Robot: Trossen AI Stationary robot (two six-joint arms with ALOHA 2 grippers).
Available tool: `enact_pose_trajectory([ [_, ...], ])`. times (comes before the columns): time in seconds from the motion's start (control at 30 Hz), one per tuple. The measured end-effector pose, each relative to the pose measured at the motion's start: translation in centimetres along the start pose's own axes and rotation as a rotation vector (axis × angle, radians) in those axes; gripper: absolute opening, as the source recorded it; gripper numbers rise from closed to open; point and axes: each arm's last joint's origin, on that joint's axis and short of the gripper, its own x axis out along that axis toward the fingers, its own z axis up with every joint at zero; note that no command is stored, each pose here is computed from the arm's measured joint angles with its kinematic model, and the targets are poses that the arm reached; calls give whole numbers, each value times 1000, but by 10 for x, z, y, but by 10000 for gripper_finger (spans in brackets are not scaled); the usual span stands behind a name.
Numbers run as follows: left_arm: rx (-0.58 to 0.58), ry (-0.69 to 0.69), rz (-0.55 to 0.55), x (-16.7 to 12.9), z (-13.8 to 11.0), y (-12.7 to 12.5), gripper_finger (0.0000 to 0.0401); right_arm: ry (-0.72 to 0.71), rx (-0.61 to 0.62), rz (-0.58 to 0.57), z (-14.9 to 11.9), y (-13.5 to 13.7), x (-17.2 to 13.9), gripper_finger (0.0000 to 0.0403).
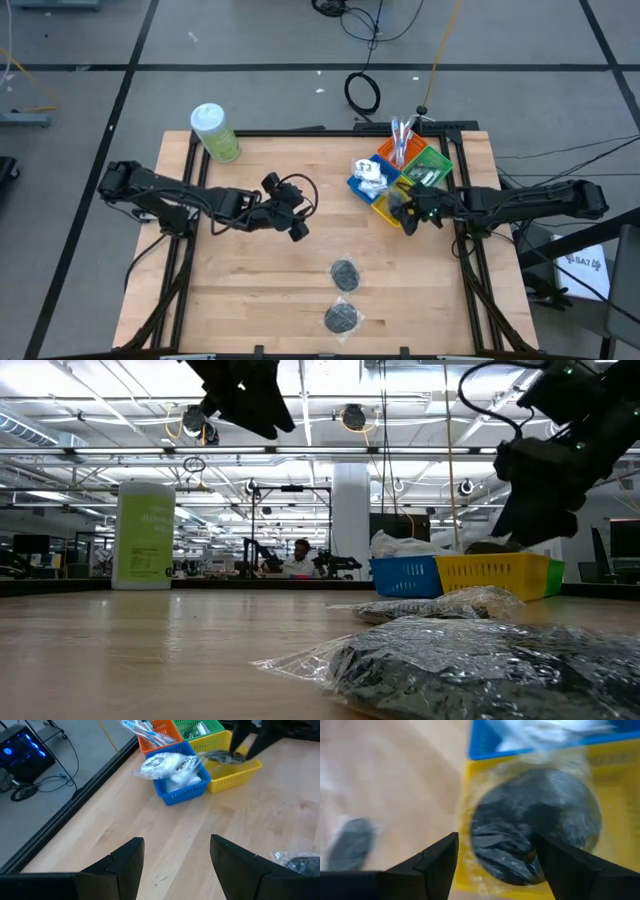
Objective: Pick & Place Travel size toiletries
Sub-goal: Put the black hairbrush into the yellow bin
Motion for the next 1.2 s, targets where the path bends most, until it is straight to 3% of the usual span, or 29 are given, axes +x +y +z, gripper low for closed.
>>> enact_pose_trajectory([
  [0.27, 2, -6, 4, 2, 2, 2, 223, -112, -37, 127, 15, 11, -14, 253],
  [0.43, 2, 1, -14, 2, 1, 2, 223, -160, -53, 46, 16, 6, -17, 253],
  [0.5, 3, 22, -71, 2, 1, 0, 223, -166, -66, 58, 17, 7, -17, 253],
  [0.6, 33, 75, -242, 8, -2, -10, 223, -203, -96, 94, 20, 11, -18, 253],
  [0.77, 197, 116, -505, 46, -23, -50, 223, -272, -166, 165, 26, 17, -21, 253],
  [1.07, 291, 146, -646, 117, -74, -92, 223, -296, -201, 167, 27, 18, -21, 253],
  [1.2, 396, 47, -694, 129, -88, -110, 223, -293, -197, 167, 27, 18, -21, 253],
])
